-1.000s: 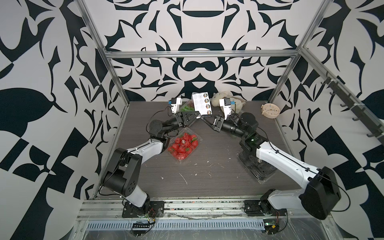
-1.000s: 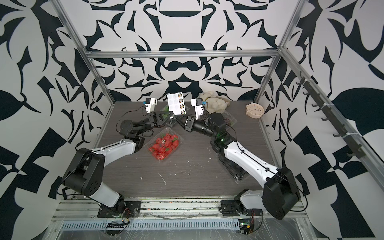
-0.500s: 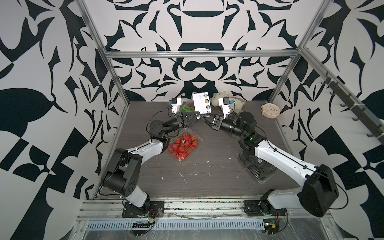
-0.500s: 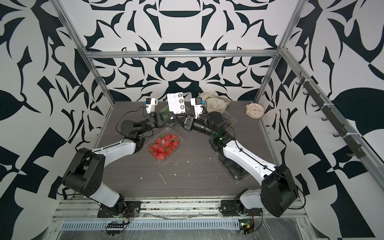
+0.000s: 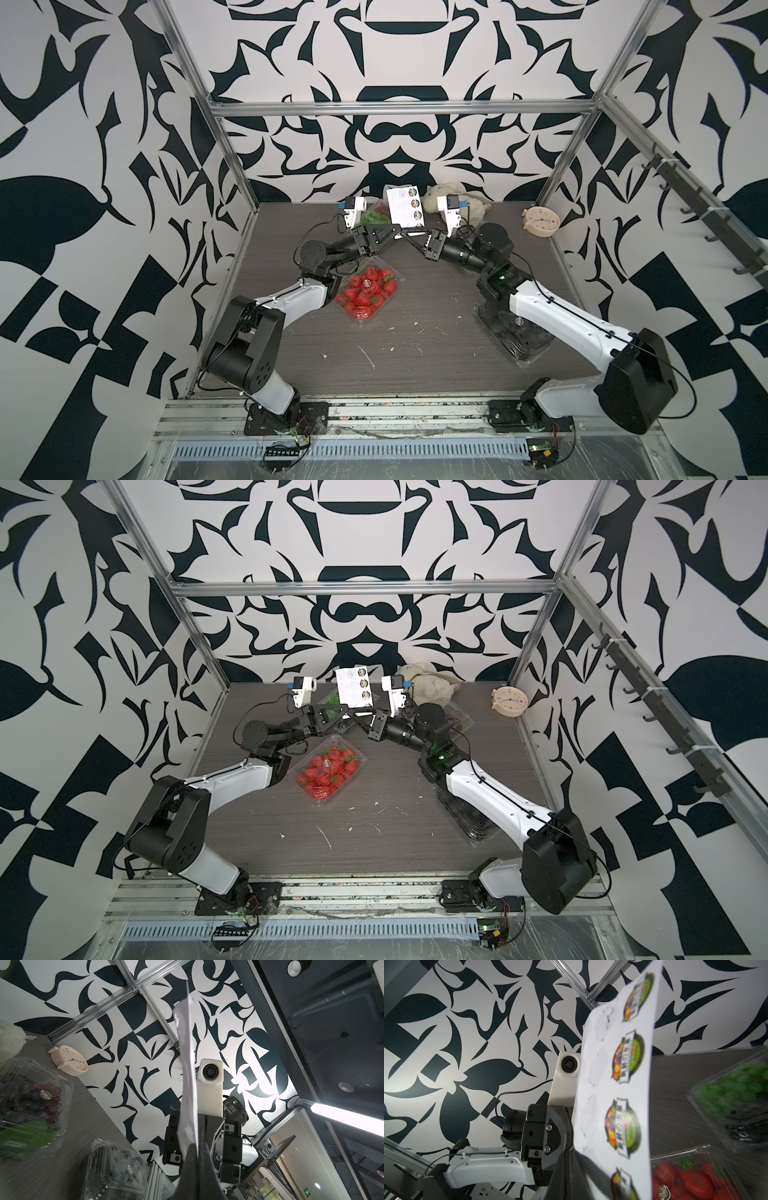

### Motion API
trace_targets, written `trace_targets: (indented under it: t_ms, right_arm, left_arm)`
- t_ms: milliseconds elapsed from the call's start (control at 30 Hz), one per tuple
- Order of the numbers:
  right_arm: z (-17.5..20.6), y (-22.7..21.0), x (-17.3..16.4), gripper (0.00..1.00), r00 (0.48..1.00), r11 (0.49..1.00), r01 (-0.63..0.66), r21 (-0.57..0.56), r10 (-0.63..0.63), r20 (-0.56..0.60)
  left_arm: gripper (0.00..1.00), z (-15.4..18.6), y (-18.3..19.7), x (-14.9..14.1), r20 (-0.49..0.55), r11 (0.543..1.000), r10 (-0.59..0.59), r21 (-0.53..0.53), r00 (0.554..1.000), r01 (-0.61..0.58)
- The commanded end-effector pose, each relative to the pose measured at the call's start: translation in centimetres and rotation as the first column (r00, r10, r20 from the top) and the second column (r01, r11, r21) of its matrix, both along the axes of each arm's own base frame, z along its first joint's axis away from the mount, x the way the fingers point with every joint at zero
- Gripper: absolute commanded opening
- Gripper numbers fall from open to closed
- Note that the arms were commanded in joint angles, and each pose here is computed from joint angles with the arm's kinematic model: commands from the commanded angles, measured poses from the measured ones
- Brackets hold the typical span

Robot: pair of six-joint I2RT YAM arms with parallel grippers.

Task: Label fruit boxes
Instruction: Tear off the label from the label sticker.

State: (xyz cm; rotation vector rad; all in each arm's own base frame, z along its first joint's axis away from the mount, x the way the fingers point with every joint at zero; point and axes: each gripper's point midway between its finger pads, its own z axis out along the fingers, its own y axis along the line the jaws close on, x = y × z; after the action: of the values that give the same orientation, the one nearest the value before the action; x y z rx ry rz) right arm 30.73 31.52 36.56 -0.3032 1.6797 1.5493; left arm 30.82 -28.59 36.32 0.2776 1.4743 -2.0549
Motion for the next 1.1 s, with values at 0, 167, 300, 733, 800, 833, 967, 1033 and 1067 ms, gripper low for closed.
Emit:
trace_targets:
  t_ms: [0,167,300,733,800,833,967,1033,1067]
  right_arm:
    - [3.3,-0.2,0.0,0.0,0.996,0.998,0.01,0.054,-0.014,0.088]
    - [3.1,-0.3,0.1,0.0,0.996,0.999,0.015,0.051,-0.02,0.086]
    - [3.2,-0.4,-0.2,0.0,0.995,0.999,0.011,0.05,-0.015,0.098]
    - [2.3,0.0,-1.2,0.0,0.994,0.999,-0.042,0.022,0.04,0.101]
    - [2.3,0.1,-1.3,0.0,0.994,0.998,-0.052,0.018,0.05,0.101]
    - [2.2,0.1,-1.3,0.0,0.994,0.998,-0.054,0.015,0.052,0.1]
    - [1.8,0.3,-1.4,0.0,0.994,0.998,-0.064,0.006,0.063,0.09]
    - [1.7,0.3,-1.3,0.0,0.994,0.998,-0.062,0.003,0.061,0.087]
    - [1.7,0.3,-1.3,0.0,0.994,0.998,-0.063,0.004,0.062,0.089]
  left_arm:
    - [0.0,0.7,-0.1,-1.0,0.053,1.0,-0.018,-0.003,0.998,0.018]
    - [0.0,0.9,0.1,-1.1,0.059,1.0,-0.013,-0.007,0.998,0.013]
    - [0.23,1.1,0.3,-0.9,0.057,1.0,-0.007,-0.01,0.998,0.007]
    - [0.31,2.3,1.4,0.5,0.061,0.999,0.026,-0.027,0.998,-0.024]
    - [0.29,2.3,1.3,0.7,0.058,0.999,0.024,-0.028,0.998,-0.022]
    - [0.28,2.4,1.3,0.7,0.059,0.999,0.023,-0.029,0.998,-0.021]
    - [0.2,2.7,1.3,0.8,0.067,0.999,0.02,-0.031,0.998,-0.018]
    - [0.12,2.7,1.2,0.8,0.067,0.999,0.02,-0.03,0.998,-0.018]
    - [0.08,2.5,1.1,0.8,0.065,1.0,0.016,-0.027,0.998,-0.015]
